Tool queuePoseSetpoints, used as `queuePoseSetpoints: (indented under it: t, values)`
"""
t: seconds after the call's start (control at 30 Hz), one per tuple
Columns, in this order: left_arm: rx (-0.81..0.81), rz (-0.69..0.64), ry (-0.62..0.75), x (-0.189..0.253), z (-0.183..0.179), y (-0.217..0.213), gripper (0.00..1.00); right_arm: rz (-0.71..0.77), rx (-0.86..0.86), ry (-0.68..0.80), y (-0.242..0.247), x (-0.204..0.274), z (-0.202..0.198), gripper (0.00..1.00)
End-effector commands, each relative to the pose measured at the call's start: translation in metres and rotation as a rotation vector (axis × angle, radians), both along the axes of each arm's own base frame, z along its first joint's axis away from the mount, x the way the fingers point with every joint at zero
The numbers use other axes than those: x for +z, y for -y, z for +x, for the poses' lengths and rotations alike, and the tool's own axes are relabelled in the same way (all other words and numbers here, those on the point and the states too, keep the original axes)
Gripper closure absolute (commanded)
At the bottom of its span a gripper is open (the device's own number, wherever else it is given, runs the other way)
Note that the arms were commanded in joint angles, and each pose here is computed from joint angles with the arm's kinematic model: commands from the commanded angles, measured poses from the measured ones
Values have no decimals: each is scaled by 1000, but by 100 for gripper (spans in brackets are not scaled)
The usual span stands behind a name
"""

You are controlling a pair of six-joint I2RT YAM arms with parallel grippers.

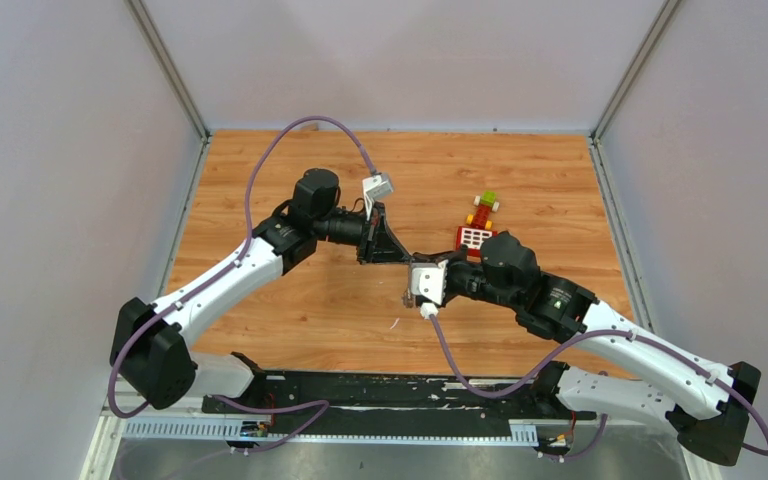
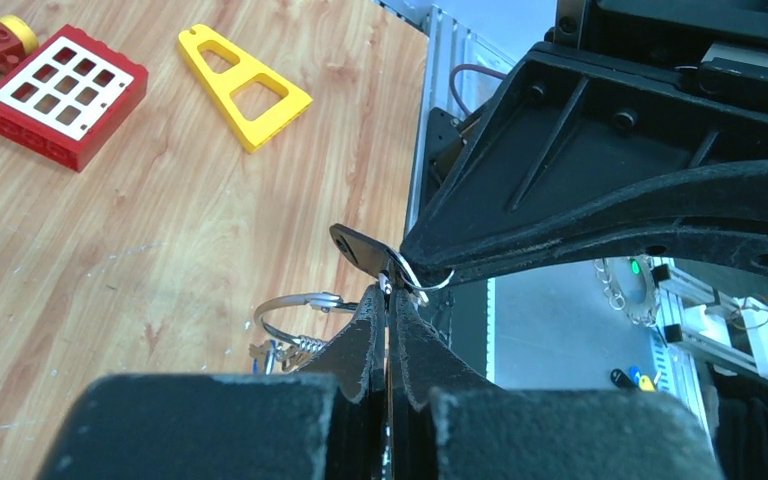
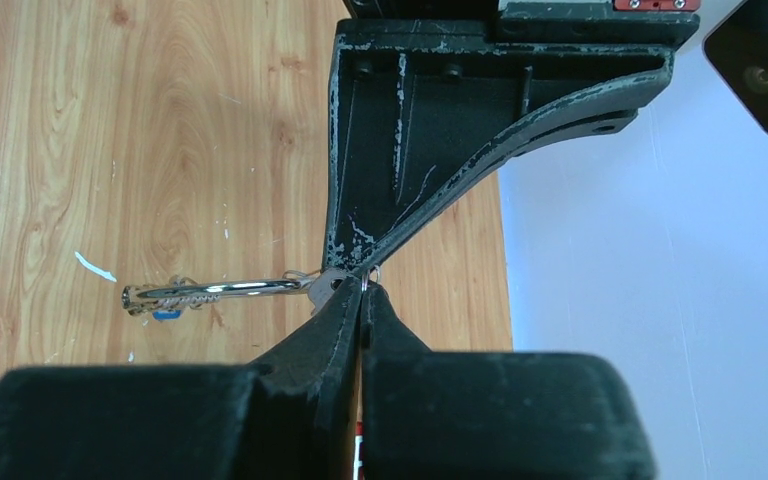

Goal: Put the keys on the keyring

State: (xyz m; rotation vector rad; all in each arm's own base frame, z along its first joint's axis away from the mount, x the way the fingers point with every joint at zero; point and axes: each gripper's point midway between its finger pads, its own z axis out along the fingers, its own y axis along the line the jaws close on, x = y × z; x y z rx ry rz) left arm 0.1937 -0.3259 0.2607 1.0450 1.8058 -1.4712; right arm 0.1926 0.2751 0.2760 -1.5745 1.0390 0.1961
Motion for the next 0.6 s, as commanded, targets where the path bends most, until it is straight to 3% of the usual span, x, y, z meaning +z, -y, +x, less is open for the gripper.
queuePoseSetpoints:
  t: [0.0,0.27,0.57]
  values:
    - [-60,-61,104,24,-13,-3,100,2,-27,44,7,10,4,100]
    - [-102,-78,171,34,-20,-7,100,-40,-8,37,14,2,-1,100]
    - [-117,-101,141,37,-22,-4,100,5,38,40,8,7,-9,100]
